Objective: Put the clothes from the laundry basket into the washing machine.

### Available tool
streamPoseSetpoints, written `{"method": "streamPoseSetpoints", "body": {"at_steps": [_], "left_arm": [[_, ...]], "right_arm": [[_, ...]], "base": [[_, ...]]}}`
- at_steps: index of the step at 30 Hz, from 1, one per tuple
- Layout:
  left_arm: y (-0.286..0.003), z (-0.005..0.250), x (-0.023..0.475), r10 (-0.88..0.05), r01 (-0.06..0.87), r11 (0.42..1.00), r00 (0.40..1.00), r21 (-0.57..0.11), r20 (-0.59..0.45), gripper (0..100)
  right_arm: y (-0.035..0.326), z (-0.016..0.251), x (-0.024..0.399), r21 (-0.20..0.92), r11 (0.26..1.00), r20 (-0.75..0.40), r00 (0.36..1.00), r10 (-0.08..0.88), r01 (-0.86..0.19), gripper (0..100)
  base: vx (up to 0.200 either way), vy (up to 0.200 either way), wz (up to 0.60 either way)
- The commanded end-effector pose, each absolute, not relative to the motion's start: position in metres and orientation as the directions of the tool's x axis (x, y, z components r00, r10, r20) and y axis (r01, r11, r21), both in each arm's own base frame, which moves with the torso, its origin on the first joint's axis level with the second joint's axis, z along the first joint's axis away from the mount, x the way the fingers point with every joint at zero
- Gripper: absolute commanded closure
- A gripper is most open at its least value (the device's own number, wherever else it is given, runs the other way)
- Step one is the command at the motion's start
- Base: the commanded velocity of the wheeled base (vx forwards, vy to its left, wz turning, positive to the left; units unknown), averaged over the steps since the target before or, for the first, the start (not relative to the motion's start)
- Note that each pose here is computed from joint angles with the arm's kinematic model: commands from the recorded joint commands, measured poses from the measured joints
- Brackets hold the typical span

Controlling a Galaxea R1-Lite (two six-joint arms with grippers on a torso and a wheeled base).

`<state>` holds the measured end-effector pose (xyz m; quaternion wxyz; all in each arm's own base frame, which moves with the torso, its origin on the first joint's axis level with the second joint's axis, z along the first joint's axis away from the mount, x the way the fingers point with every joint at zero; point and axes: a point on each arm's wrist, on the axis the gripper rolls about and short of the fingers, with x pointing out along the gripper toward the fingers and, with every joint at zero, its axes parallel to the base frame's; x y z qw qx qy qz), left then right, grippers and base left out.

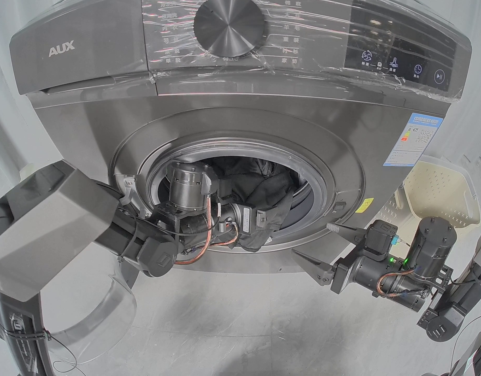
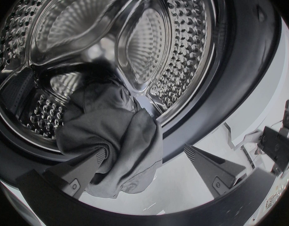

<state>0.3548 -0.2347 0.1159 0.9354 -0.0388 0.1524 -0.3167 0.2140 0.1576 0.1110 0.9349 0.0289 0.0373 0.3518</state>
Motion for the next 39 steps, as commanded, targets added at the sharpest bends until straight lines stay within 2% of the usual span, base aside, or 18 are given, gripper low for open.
{"method": "streamPoseSetpoints", "body": {"at_steps": [1, 8, 9, 19, 21, 23, 24, 26, 30, 31, 34, 39], "left_arm": [[-0.240, 0.073, 0.372, -0.575, 0.564, 0.813, 0.740, -0.144, -0.349, 0], [-0.243, 0.054, 0.380, -0.529, 0.539, 0.837, 0.755, -0.092, -0.387, 0], [-0.243, 0.054, 0.380, -0.529, 0.539, 0.837, 0.755, -0.092, -0.387, 100], [-0.254, 0.066, 0.400, -0.527, 0.526, 0.845, 0.796, -0.092, -0.298, 100], [-0.251, 0.085, 0.420, -0.477, 0.461, 0.879, 0.856, -0.123, -0.198, 100], [-0.251, 0.097, 0.437, -0.436, 0.419, 0.896, 0.894, -0.146, -0.107, 100], [-0.251, 0.097, 0.438, -0.432, 0.416, 0.898, 0.896, -0.146, -0.102, 100], [-0.245, 0.107, 0.459, -0.367, 0.363, 0.919, 0.930, -0.158, 0.002, 100], [-0.242, 0.118, 0.473, -0.340, 0.348, 0.922, 0.937, -0.171, 0.076, 100], [-0.242, 0.127, 0.479, -0.332, 0.350, 0.918, 0.935, -0.188, 0.121, 100], [-0.243, 0.137, 0.484, -0.311, 0.344, 0.914, 0.935, -0.216, 0.172, 100], [-0.248, 0.129, 0.487, -0.307, 0.341, 0.913, 0.936, -0.225, 0.173, 100]], "right_arm": [[0.158, 0.112, 0.214, 0.079, 0.749, -0.046, 0.748, 0.662, -0.658, 0], [0.159, 0.112, 0.214, 0.079, 0.748, -0.041, 0.747, 0.663, -0.659, 0], [0.159, 0.112, 0.214, 0.079, 0.748, -0.041, 0.747, 0.663, -0.659, 0], [0.160, 0.115, 0.216, 0.079, 0.747, -0.027, 0.748, 0.663, -0.660, 0], [0.160, 0.115, 0.216, 0.079, 0.747, -0.027, 0.748, 0.663, -0.660, 0], [0.160, 0.115, 0.216, 0.079, 0.747, -0.026, 0.748, 0.663, -0.660, 0], [0.160, 0.115, 0.216, 0.079, 0.747, -0.026, 0.748, 0.663, -0.660, 0], [0.161, 0.116, 0.216, 0.079, 0.747, -0.021, 0.748, 0.663, -0.660, 0], [0.161, 0.116, 0.216, 0.079, 0.747, -0.021, 0.748, 0.663, -0.660, 0], [0.161, 0.116, 0.216, 0.079, 0.747, -0.021, 0.748, 0.663, -0.660, 0], [0.161, 0.116, 0.216, 0.078, 0.747, -0.020, 0.748, 0.663, -0.660, 0], [0.161, 0.116, 0.216, 0.079, 0.747, -0.021, 0.748, 0.663, -0.660, 0]], "base": [[0.000, 0.000, 0.00], [0.000, 0.000, 0.00], [0.000, 0.000, 0.00], [0.000, 0.000, 0.00], [0.000, 0.000, 0.00], [0.000, 0.000, 0.00], [0.000, 0.000, 0.00], [0.000, 0.000, 0.00], [0.000, 0.000, 0.00], [0.000, 0.000, 0.00], [0.000, 0.000, 0.00], [0.000, 0.000, 0.00]]}}
